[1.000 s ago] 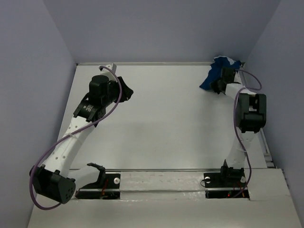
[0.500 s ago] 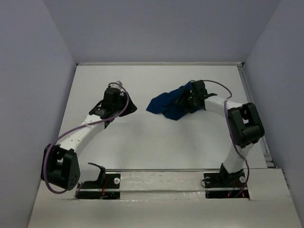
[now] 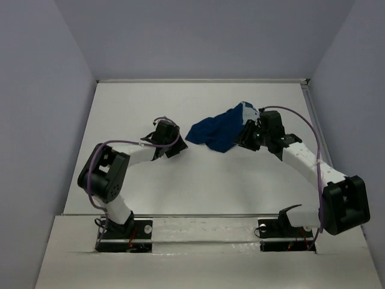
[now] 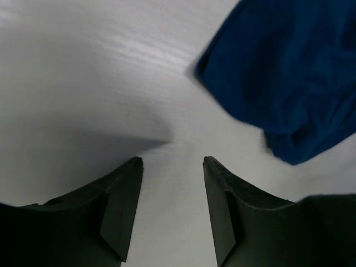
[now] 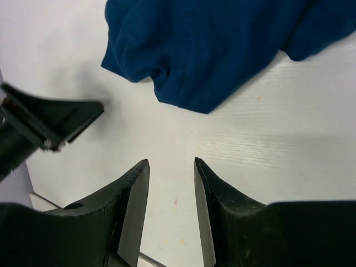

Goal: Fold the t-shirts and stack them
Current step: Move the tshirt to the center of the board, then flatten the tshirt out

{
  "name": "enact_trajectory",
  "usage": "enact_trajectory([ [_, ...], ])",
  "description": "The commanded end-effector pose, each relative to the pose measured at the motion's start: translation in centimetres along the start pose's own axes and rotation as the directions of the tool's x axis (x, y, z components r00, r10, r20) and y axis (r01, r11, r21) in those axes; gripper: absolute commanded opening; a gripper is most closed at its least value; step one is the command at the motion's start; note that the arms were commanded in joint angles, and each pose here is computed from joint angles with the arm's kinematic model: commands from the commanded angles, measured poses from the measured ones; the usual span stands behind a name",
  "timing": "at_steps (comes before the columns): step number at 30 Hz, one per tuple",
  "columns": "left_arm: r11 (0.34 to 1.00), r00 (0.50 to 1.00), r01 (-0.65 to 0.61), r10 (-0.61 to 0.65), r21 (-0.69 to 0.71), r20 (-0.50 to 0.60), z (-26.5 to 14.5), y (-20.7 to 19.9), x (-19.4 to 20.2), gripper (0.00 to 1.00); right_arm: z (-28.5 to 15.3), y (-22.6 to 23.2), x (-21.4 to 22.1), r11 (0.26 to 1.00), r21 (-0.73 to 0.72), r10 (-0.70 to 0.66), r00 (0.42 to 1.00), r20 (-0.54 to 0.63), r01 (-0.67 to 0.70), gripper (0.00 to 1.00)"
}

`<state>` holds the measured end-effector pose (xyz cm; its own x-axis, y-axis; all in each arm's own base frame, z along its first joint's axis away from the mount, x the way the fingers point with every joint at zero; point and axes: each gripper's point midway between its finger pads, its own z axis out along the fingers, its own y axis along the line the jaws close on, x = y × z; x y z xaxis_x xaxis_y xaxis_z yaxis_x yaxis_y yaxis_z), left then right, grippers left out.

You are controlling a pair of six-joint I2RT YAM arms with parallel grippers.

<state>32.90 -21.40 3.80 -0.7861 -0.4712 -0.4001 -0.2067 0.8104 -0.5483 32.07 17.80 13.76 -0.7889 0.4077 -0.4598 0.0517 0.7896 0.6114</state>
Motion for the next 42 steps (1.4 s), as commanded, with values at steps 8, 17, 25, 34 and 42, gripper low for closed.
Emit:
enact_trajectory([
  [8, 0.983, 0.966, 0.182, -0.173, -0.031, 0.190, 6.7, -2.6, -6.1, 0.32, -3.5, -0.7, 2.7, 0.999, -0.032, -0.003, 1.000, 0.021, 0.003, 0.45],
  [17, 0.982, 0.969, 0.187, -0.178, -0.036, 0.171, 6.7, -2.6, -5.3, 0.32, -3.5, -1.9, 3.2, 1.000, 0.012, 0.011, 0.999, 0.030, -0.011, 0.46],
  [25, 0.983, 0.976, 0.169, -0.157, -0.072, 0.153, 5.8, -2.1, -3.7, 0.41, -1.8, -2.7, 2.5, 0.998, 0.055, 0.021, 0.999, 0.037, -0.023, 0.51],
  [34, 0.969, 0.975, 0.203, -0.186, -0.143, 0.122, 5.8, 0.0, -2.0, 0.36, -1.8, -2.0, 1.6, 0.999, 0.041, 0.001, 0.999, 0.053, -0.003, 0.51],
  [42, 0.964, 0.975, 0.215, -0.203, -0.154, 0.093, 5.8, 0.8, -0.5, 0.36, -1.3, -2.3, 1.5, 0.999, 0.053, -0.002, 0.999, 0.051, -0.001, 0.51],
])
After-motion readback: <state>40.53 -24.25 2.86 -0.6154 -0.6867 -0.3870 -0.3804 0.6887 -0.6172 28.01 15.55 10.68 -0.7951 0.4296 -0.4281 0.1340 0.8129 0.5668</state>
